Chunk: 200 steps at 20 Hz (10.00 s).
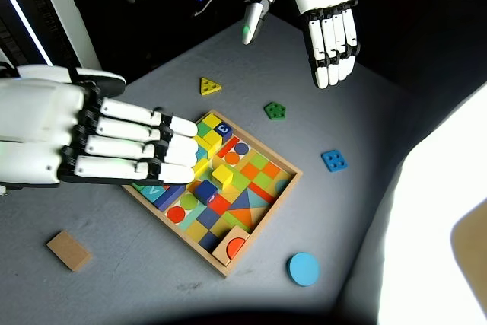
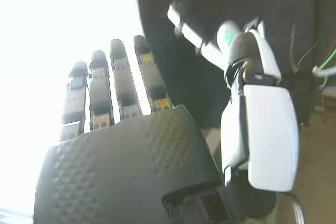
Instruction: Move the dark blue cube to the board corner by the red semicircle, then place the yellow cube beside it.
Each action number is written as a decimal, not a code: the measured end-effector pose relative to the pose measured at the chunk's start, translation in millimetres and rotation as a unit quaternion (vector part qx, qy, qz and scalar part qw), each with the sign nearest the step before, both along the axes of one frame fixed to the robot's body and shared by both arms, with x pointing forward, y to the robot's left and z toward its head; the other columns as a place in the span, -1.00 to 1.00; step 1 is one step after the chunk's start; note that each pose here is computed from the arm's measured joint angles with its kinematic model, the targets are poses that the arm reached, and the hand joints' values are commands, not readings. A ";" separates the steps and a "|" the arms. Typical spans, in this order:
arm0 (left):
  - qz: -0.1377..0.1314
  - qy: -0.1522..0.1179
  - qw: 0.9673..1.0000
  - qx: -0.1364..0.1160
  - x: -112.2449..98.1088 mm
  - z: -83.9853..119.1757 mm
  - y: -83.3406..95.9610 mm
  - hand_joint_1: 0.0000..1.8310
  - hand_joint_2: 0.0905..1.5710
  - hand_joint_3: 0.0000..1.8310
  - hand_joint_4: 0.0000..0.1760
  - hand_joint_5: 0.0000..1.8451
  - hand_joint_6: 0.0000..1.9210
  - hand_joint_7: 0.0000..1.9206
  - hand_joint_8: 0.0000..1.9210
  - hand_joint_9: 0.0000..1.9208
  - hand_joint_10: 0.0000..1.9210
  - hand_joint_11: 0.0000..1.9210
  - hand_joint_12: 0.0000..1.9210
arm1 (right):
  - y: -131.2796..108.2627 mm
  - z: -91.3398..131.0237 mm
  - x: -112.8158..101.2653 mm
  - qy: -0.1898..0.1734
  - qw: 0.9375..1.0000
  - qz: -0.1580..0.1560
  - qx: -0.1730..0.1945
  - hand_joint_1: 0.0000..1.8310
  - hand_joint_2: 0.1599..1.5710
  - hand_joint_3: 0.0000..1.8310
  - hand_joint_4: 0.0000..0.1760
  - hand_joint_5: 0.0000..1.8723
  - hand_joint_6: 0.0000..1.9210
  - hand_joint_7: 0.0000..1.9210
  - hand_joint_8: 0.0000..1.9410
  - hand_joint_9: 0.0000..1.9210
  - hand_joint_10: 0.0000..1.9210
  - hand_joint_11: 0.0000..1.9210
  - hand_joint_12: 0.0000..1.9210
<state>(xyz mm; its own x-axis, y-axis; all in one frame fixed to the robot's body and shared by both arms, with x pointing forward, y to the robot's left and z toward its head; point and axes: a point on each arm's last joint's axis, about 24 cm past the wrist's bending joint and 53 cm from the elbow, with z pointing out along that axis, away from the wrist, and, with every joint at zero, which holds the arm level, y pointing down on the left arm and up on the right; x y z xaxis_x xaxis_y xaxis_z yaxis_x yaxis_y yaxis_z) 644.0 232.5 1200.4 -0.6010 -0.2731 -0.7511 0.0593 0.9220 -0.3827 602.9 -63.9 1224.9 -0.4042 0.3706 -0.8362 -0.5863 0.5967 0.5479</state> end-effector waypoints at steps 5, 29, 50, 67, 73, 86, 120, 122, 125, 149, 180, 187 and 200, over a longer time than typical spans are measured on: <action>0.002 0.001 1.000 0.001 0.0 -0.6 1.1 -1.00 0.31 -1.00 -1.00 -0.96 -0.99 -0.92 -1.00 -0.94 -1.00 -1.00 -0.71 | 11.5 -15.5 19.2 0.006 1.000 -0.005 -0.011 -1.00 0.35 -1.00 -0.48 -0.18 -0.93 -0.89 -1.00 -1.00 -1.00 -1.00 -1.00; 0.023 -0.003 1.000 0.004 3.7 0.8 9.8 -1.00 0.25 -1.00 -1.00 -0.96 -1.00 -0.94 -1.00 -0.94 -1.00 -1.00 -0.71 | 45.5 -68.2 47.6 0.008 0.999 0.000 -0.031 -0.99 0.38 -0.99 -0.70 -0.12 -0.97 -0.83 -0.99 -1.00 -1.00 -1.00 -1.00; 0.026 0.000 1.000 0.003 3.2 -0.3 10.9 -1.00 0.23 -1.00 -1.00 -0.95 -1.00 -0.92 -1.00 -0.94 -1.00 -1.00 -0.67 | 46.7 -86.4 57.2 0.023 0.999 -0.005 -0.041 -1.00 0.37 -1.00 -0.66 -0.10 -0.98 -0.83 -1.00 -1.00 -1.00 -1.00 -1.00; 0.100 0.001 0.995 -0.007 1.2 -1.4 44.1 -1.00 0.27 -1.00 -1.00 -0.97 -1.00 -0.94 -1.00 -0.96 -1.00 -1.00 -0.72 | 0.2 -82.7 102.0 0.000 0.997 -0.063 -0.052 -1.00 0.39 -0.99 -0.99 -0.07 -0.98 -0.78 -0.99 -1.00 -1.00 -1.00 -1.00; 0.095 0.004 0.995 -0.021 -3.2 5.6 34.1 -1.00 0.28 -1.00 -1.00 -0.94 -0.99 -0.93 -1.00 -0.94 -0.99 -1.00 -0.67 | -7.7 -81.4 109.6 -0.006 0.996 -0.073 -0.054 -1.00 0.38 -1.00 -0.88 -0.08 -0.98 -0.79 -1.00 -1.00 -1.00 -1.00 -1.00; 0.081 -0.014 0.997 0.001 -1.2 14.9 34.3 -1.00 0.28 -1.00 -1.00 -0.95 -1.00 -0.92 -1.00 -0.93 -0.99 -1.00 -0.66 | -7.4 -63.1 115.6 -0.025 0.996 -0.078 -0.041 -1.00 0.39 -1.00 -1.00 -0.09 -0.99 -0.77 -0.99 -0.99 -1.00 -1.00 -1.00; 0.071 -0.029 0.997 0.004 3.7 15.6 34.9 -1.00 0.29 -1.00 -1.00 -0.94 -0.99 -0.90 -1.00 -0.92 -1.00 -1.00 -0.60 | 98.7 -66.1 55.5 0.024 0.999 0.028 -0.013 -0.99 0.39 -1.00 -0.94 -0.08 -1.00 -0.79 -0.99 -1.00 -1.00 -1.00 -1.00; 0.071 -0.029 0.997 0.005 3.7 15.5 35.3 -1.00 0.29 -1.00 -1.00 -0.94 -1.00 -0.91 -1.00 -0.92 -1.00 -1.00 -0.62 | 97.9 -67.1 58.9 0.026 0.999 0.024 -0.012 -1.00 0.39 -1.00 -0.97 -0.08 -1.00 -0.80 -1.00 -1.00 -1.00 -1.00 -1.00; 0.071 -0.029 0.997 0.005 3.6 15.4 35.1 -1.00 0.30 -1.00 -1.00 -0.95 -1.00 -0.90 -1.00 -0.92 -1.00 -1.00 -0.61 | 97.3 -68.1 60.1 0.027 0.999 0.023 -0.012 -0.98 0.39 -1.00 -1.00 -0.08 -1.00 -0.79 -1.00 -1.00 -1.00 -1.00 -1.00; 0.075 -0.029 0.997 0.005 5.1 15.4 38.6 -1.00 0.31 -1.00 -1.00 -0.96 -1.00 -0.92 -1.00 -0.93 -1.00 -1.00 -0.69 | 72.1 -78.6 85.1 0.025 0.999 -0.009 -0.029 -1.00 0.40 -1.00 -1.00 -0.09 -0.99 -0.81 -1.00 -1.00 -1.00 -1.00 -1.00; 0.075 -0.030 0.997 0.005 5.5 15.7 39.3 -1.00 0.32 -1.00 -1.00 -0.94 -1.00 -0.90 -1.00 -0.92 -1.00 -1.00 -0.61 | 20.6 -81.7 119.6 0.005 0.997 -0.064 -0.038 -1.00 0.41 -0.99 -1.00 -0.08 -0.99 -0.75 -0.99 -0.96 -0.98 -1.00 -1.00; 0.076 -0.030 0.997 0.006 5.6 15.8 39.5 -1.00 0.32 -1.00 -1.00 -0.94 -1.00 -0.90 -1.00 -0.91 -1.00 -1.00 -0.62 | 14.6 -82.0 120.9 0.004 0.997 -0.069 -0.040 -1.00 0.40 -1.00 -1.00 -0.07 -0.99 -0.74 -0.99 -0.96 -0.99 -1.00 -1.00; 0.076 -0.030 0.997 0.006 5.7 15.8 39.5 -1.00 0.32 -1.00 -1.00 -0.95 -1.00 -0.91 -1.00 -0.91 -1.00 -1.00 -0.62 | 3.0 -63.1 133.9 -0.013 0.996 -0.084 -0.039 -1.00 0.40 -1.00 -1.00 -0.07 -0.99 -0.75 -1.00 -0.95 -0.99 -1.00 -1.00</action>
<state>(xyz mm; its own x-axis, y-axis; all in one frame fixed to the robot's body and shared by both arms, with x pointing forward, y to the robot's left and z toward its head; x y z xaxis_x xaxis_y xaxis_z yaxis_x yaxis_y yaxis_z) 649.6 272.0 1216.2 -0.5073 -0.3477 -0.7885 -0.0579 0.9267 -0.3713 736.8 -60.8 1161.8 -0.3199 0.3659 -0.8740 -0.4872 0.7276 0.4829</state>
